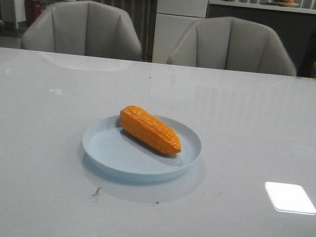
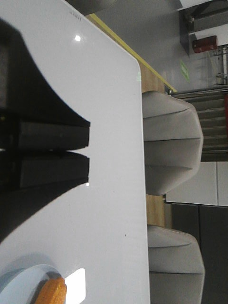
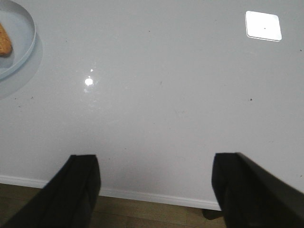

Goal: Place corn on plate with both arms

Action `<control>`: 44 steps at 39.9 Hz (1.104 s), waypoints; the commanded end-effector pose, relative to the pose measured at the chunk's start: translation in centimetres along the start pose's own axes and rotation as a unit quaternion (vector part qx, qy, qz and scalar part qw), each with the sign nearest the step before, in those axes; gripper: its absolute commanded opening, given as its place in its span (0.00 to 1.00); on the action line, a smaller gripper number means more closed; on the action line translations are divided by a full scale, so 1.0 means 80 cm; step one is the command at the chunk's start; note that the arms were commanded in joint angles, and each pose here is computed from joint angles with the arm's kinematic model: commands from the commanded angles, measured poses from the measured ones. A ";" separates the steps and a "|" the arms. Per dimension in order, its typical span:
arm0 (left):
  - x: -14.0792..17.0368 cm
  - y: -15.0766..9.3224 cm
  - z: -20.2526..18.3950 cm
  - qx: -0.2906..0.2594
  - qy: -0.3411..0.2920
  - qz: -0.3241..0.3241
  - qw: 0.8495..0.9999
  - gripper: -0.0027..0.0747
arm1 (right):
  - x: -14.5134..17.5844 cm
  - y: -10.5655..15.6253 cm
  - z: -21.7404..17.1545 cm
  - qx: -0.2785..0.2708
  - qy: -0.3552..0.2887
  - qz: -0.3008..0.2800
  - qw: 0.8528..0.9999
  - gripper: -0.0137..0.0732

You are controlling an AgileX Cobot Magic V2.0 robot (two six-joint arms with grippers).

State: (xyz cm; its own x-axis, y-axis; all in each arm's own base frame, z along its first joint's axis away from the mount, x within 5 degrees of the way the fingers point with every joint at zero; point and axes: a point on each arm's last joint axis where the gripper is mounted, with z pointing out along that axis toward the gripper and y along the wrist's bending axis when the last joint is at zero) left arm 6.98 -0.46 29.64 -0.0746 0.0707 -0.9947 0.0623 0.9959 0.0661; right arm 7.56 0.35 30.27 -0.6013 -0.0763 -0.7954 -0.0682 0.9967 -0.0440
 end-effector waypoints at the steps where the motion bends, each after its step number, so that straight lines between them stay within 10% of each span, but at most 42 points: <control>1: -0.004 -0.001 -0.019 0.003 -0.081 -0.019 0.997 0.15 | -0.015 -0.001 -0.005 0.004 -0.042 -0.006 0.999 0.84; 21: 0.112 -0.006 -0.009 -0.007 -0.119 -0.019 0.993 0.15 | -0.015 -0.001 -0.005 0.005 -0.041 -0.006 0.999 0.84; 44: 0.116 -0.007 -0.008 -0.003 -0.095 -0.017 0.995 0.15 | -0.015 -0.001 -0.005 0.005 -0.041 -0.006 0.999 0.84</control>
State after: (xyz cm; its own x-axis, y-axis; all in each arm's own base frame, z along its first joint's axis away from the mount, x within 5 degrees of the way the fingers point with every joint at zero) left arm 5.61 -0.41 20.74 0.0482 0.0475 -0.9977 0.0673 0.9964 0.0507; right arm 7.57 0.34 30.20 -0.6026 -0.0779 -0.7943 -0.0679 0.9966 -0.0463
